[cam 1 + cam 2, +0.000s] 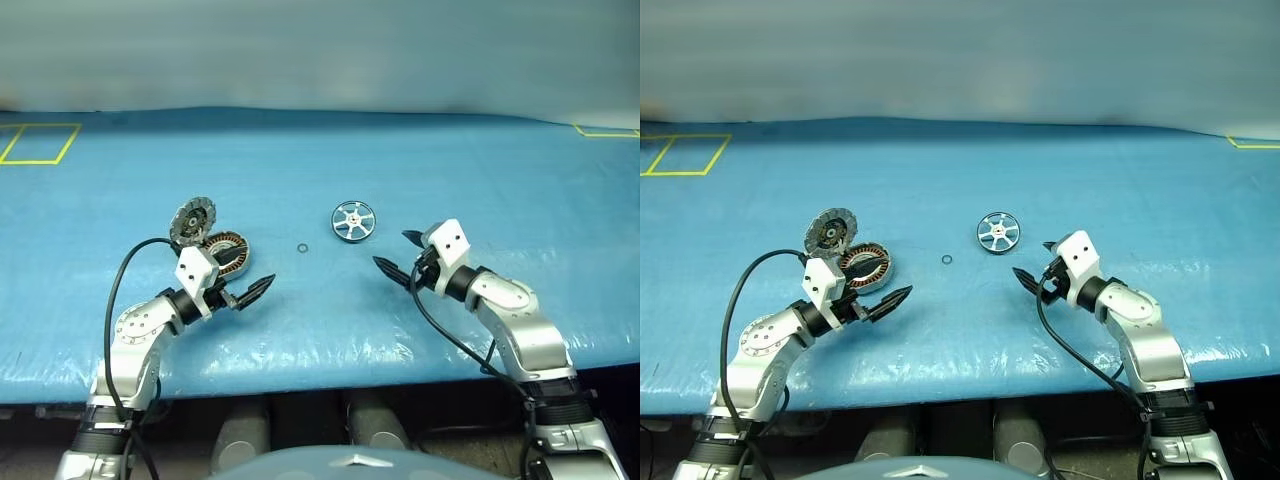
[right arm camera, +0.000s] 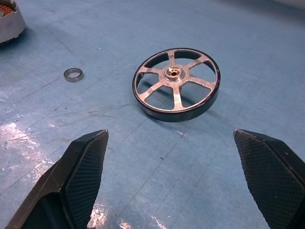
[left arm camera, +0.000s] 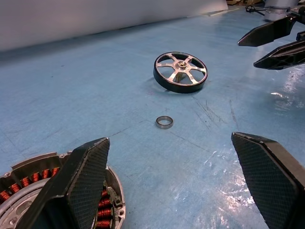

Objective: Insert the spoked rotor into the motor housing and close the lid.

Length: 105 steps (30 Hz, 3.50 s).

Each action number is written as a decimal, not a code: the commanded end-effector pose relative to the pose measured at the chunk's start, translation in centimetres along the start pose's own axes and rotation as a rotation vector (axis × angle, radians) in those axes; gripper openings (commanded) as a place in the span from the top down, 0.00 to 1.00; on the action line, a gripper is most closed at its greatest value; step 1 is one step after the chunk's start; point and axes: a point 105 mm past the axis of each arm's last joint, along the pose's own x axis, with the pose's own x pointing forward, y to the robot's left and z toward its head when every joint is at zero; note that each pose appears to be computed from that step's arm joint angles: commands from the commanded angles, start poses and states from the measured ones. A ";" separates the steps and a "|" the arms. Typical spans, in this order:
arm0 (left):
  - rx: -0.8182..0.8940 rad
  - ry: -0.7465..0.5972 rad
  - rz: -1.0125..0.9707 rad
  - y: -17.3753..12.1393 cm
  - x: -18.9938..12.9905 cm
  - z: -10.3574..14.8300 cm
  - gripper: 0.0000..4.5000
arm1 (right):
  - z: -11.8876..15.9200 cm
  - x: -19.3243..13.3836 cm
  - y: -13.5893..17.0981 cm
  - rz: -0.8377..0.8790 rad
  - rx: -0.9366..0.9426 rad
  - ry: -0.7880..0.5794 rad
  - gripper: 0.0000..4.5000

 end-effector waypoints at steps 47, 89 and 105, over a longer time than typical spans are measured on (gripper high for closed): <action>0.407 0.444 -0.449 2.5 -1.6 6.0 0.00 | 0.9 1.1 5.8 0.240 -0.037 -0.017 0.01; 0.778 0.951 -0.900 7.2 -2.2 2.9 0.00 | -0.1 1.5 8.2 0.133 0.023 -0.076 0.01; 0.737 0.865 -0.789 7.6 -1.1 4.9 0.00 | -0.5 1.3 7.8 0.147 0.028 -0.049 0.01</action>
